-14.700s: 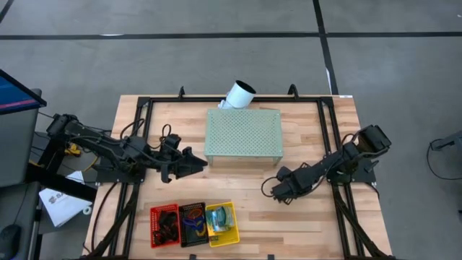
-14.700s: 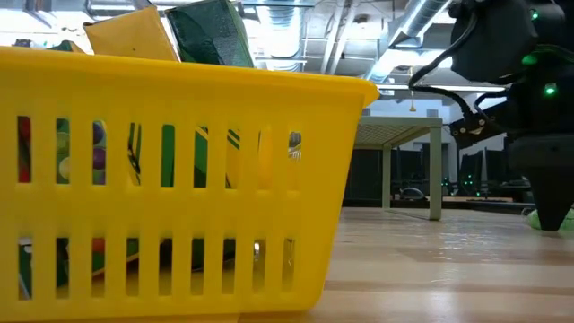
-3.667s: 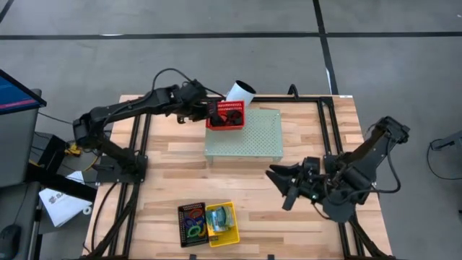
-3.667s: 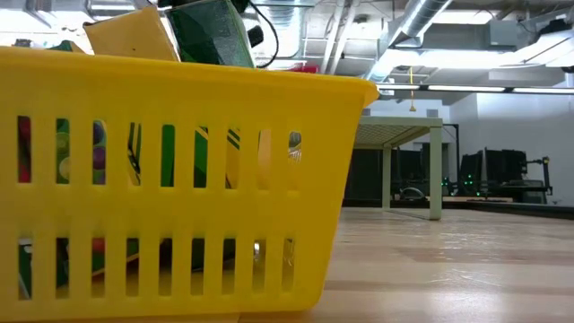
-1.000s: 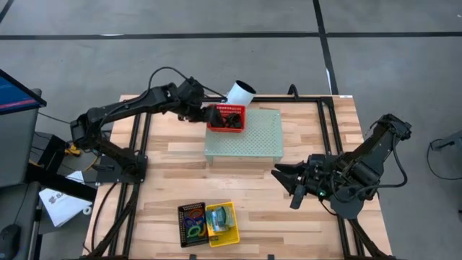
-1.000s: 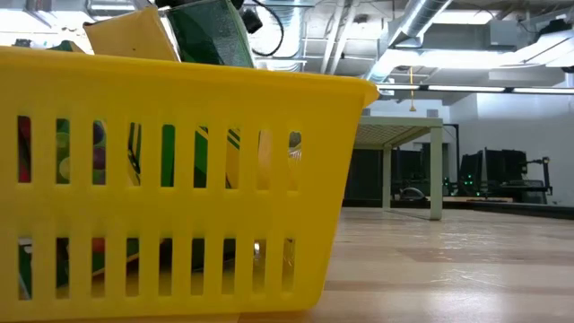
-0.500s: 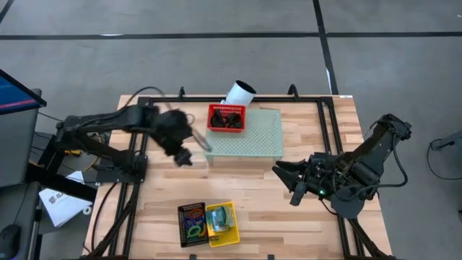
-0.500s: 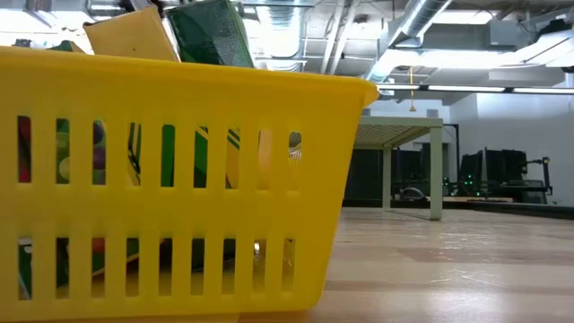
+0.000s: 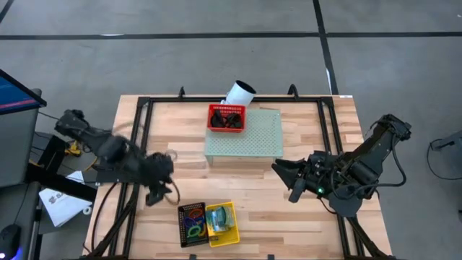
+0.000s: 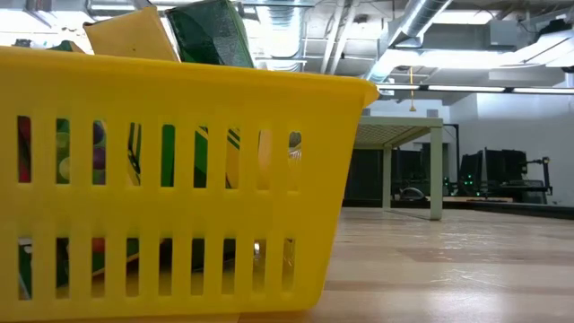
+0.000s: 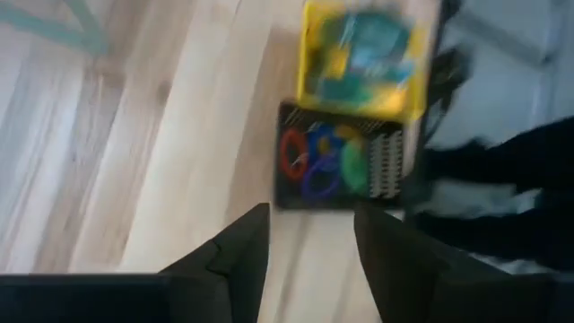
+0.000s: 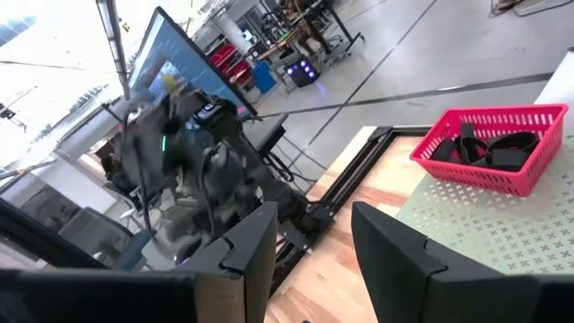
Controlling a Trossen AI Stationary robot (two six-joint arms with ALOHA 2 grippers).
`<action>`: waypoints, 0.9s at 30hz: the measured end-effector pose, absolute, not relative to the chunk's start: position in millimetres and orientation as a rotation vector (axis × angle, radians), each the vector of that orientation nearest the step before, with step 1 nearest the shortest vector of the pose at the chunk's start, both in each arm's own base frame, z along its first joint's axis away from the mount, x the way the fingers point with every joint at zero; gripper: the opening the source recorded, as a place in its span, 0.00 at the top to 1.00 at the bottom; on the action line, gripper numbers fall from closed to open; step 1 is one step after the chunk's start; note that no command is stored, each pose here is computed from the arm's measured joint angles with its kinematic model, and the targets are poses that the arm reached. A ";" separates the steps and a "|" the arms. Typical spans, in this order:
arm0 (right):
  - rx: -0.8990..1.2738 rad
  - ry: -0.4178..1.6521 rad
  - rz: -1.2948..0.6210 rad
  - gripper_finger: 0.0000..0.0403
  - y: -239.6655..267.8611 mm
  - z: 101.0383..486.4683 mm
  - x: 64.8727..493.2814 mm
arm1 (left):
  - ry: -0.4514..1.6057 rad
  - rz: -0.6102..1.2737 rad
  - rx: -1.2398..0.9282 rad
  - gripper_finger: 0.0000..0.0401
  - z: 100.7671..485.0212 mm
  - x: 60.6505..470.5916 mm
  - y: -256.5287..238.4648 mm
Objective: Pick & Place Office Desk Supplies
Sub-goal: Put the black bin on the shelf
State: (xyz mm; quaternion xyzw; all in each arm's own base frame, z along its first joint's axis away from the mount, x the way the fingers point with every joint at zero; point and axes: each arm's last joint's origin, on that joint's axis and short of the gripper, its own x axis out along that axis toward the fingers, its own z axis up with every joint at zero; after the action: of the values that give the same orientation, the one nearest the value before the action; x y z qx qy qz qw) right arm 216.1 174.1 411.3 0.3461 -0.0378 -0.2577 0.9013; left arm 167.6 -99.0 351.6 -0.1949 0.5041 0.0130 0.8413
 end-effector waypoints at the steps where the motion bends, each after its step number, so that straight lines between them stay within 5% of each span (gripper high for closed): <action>1: 0.717 -0.085 -0.542 0.65 173.9 411.0 216.7 | 1.089 0.040 -0.383 0.60 342.4 167.5 -105.0; 6: 0.730 -0.103 -0.563 0.65 177.1 406.4 220.4 | 1.203 0.142 -0.331 0.57 285.2 166.1 -124.6; 14: 0.752 -0.089 -0.567 0.65 182.3 396.3 231.3 | 1.094 0.094 -0.408 0.60 215.8 167.2 -137.0; 27: 0.746 -0.086 -0.575 0.65 182.3 393.7 233.8 | 0.904 0.054 -0.412 0.62 182.8 170.5 -134.9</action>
State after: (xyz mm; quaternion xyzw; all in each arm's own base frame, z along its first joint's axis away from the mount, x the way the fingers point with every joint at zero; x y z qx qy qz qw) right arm 233.8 182.3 393.7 0.3594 -0.0414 -0.2767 0.8903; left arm 170.5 -134.9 182.8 -0.1975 0.4338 0.0260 0.8787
